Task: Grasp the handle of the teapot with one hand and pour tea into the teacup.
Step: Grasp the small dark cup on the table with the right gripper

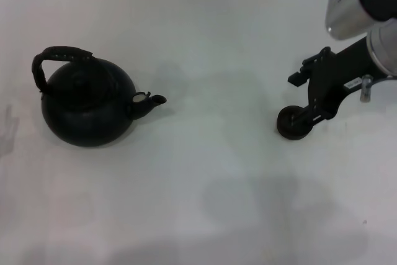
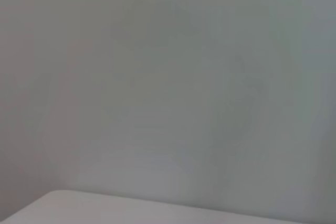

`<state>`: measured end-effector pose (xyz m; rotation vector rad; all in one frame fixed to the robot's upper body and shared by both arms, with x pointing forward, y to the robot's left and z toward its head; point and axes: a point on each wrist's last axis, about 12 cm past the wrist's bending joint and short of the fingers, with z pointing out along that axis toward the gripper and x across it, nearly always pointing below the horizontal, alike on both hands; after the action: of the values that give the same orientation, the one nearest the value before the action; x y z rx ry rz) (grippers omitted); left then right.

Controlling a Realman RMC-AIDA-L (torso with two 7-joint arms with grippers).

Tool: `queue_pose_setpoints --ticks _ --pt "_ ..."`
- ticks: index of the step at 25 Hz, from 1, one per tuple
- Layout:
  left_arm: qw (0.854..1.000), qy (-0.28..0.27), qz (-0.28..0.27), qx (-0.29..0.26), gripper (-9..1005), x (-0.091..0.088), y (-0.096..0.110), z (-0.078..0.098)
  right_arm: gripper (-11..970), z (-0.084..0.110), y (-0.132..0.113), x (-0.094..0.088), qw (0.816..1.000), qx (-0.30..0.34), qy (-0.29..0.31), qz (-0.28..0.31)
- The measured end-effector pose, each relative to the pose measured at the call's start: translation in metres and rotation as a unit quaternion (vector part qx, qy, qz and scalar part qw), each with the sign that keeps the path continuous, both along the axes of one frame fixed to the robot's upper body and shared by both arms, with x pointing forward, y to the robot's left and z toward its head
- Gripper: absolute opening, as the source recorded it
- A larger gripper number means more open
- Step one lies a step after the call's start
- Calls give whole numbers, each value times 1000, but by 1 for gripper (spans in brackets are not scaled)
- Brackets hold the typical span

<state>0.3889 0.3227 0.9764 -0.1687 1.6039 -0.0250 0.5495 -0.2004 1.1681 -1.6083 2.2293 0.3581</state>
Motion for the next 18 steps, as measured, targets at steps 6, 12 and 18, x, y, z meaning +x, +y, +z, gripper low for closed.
queue_pose_setpoints --ticks 6,12,18 --pt "1000 -8 -1 0 810 0 -1 2 855 -8 14 -4 1000 -20 1 -2" --pt "1000 -8 -1 1 810 1 0 2 854 -10 24 -6 999 -32 -14 3" --pt "1000 -9 -1 1 809 1 0 2 854 -21 28 -6 996 -80 -33 4"
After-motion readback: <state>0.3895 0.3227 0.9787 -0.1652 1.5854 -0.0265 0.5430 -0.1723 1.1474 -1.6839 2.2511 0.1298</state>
